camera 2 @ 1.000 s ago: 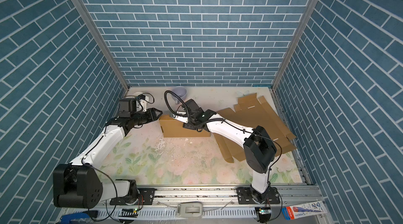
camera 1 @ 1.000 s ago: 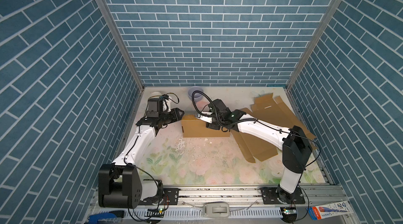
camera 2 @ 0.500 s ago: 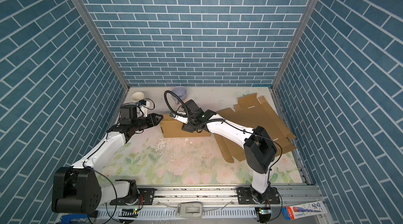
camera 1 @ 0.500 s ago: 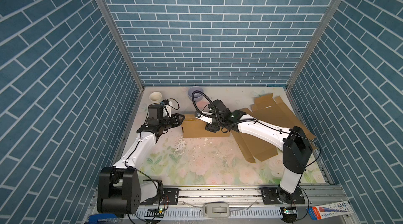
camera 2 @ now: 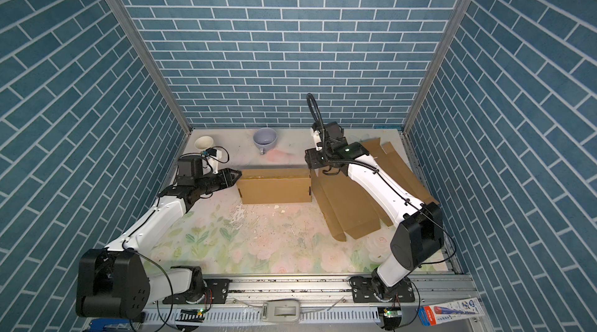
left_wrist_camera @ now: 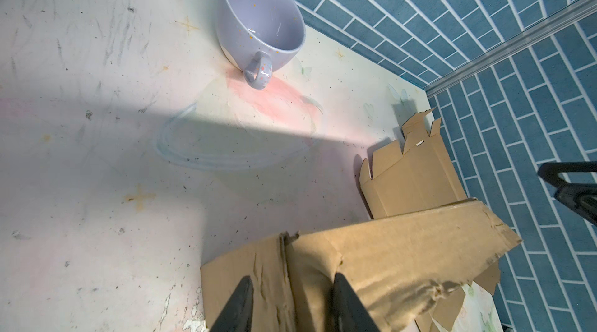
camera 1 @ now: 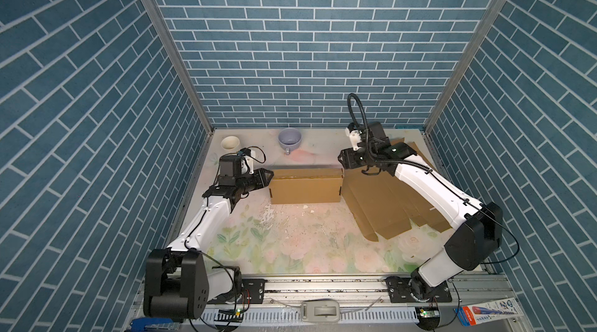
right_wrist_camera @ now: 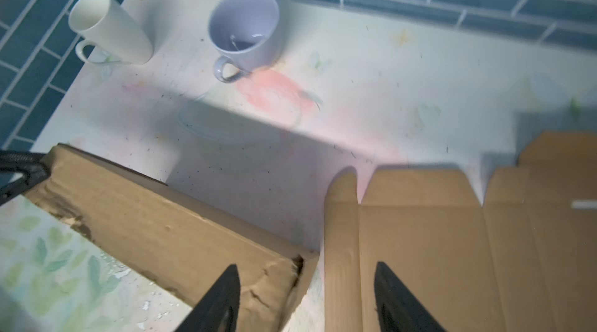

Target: Fold the paper box

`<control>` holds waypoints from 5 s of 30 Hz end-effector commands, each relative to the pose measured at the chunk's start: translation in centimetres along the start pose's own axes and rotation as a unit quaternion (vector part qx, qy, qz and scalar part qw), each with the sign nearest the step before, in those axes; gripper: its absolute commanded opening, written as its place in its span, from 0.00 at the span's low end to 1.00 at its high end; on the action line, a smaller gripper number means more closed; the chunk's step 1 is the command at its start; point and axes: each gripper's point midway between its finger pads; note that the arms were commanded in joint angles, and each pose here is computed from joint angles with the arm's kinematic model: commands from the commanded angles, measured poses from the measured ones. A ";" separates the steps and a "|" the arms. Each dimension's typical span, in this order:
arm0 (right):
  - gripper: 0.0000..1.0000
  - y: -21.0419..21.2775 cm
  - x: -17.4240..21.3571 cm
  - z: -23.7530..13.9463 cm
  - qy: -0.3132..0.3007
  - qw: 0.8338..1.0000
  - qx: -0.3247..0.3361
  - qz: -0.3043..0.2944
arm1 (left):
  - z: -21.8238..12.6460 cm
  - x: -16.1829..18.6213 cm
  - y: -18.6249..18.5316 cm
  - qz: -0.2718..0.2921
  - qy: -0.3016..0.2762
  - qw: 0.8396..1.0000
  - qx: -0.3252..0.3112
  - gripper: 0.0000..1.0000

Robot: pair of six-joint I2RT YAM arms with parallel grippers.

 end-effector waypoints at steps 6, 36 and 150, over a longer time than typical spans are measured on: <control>0.55 2.1 3.7 1.0 0.106 0.984 -0.079 0.116 | 0.3 3.8 2.4 -0.025 0.057 0.997 -0.043 0.40; 0.37 -2.5 8.5 4.4 0.156 0.983 -0.021 0.095 | 0.3 4.6 2.9 -0.024 0.066 0.996 -0.049 0.35; 0.53 16.5 8.0 16.4 0.148 0.969 -0.154 0.122 | -8.7 -2.1 -1.3 0.166 -0.012 0.971 -0.173 0.71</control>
Point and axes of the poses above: each gripper's point midway between its finger pads, its own z axis out along the fingers, its own y axis along the line the jaws close on, x = y × z, and after that the axes turned 2 degrees about z, right-handed
